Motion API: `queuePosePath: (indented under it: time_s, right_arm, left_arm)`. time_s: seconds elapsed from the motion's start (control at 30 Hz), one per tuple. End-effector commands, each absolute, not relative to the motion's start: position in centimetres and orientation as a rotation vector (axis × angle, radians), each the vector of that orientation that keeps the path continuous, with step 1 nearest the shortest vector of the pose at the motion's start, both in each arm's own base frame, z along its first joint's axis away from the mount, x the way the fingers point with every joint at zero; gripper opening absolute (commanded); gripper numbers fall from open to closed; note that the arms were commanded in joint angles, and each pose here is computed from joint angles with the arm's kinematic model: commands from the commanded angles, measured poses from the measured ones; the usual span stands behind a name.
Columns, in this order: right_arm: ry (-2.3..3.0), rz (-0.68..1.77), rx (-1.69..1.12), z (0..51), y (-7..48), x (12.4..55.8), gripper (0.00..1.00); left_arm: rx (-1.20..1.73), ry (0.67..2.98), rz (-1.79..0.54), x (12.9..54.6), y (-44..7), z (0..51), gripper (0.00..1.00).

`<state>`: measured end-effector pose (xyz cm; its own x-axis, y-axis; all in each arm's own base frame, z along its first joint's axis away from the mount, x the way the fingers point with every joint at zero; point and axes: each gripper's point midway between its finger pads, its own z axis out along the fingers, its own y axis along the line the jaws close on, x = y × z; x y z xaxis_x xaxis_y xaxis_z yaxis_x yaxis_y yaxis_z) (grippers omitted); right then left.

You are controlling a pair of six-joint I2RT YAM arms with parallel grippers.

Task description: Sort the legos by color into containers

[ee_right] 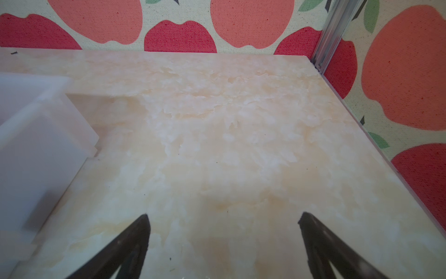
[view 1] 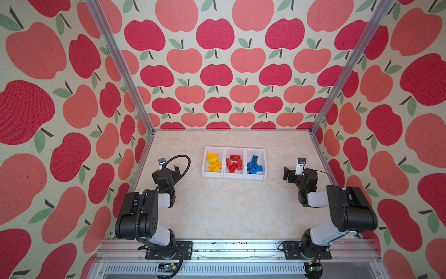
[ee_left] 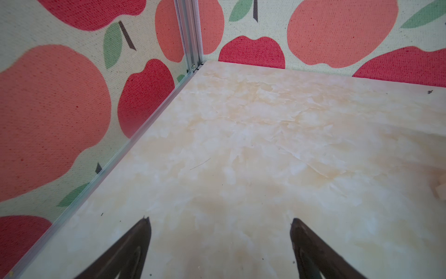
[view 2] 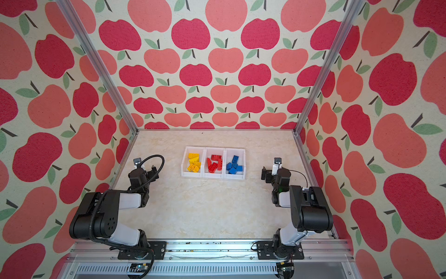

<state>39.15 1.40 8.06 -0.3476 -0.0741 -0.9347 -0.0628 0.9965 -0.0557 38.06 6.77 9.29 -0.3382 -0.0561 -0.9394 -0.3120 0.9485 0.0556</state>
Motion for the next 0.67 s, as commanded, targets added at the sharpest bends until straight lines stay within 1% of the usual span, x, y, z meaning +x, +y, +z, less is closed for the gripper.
queuePosePath:
  time_s: [0.0, 0.2, 0.37, 0.63]
  right_arm:
    - [1.864, -0.041, -0.104, 9.3, 1.3, 39.5, 0.99]
    - [1.876, -0.041, -0.106, 9.2, 1.3, 39.6, 0.99]
    - [1.869, 0.04, -0.229, 9.2, 3.4, 39.5, 0.99]
    - [1.872, 0.033, -0.218, 9.2, 3.3, 39.6, 0.99]
  left_arm:
    - [-0.28, 1.858, 0.234, 38.3, 6.8, 10.1, 0.92]
    - [-0.281, 1.864, 0.232, 38.4, 6.9, 10.0, 0.92]
    - [-0.28, 1.869, 0.231, 38.5, 6.9, 10.0, 0.92]
    - [-0.281, 1.872, 0.23, 38.5, 6.9, 10.0, 0.92]
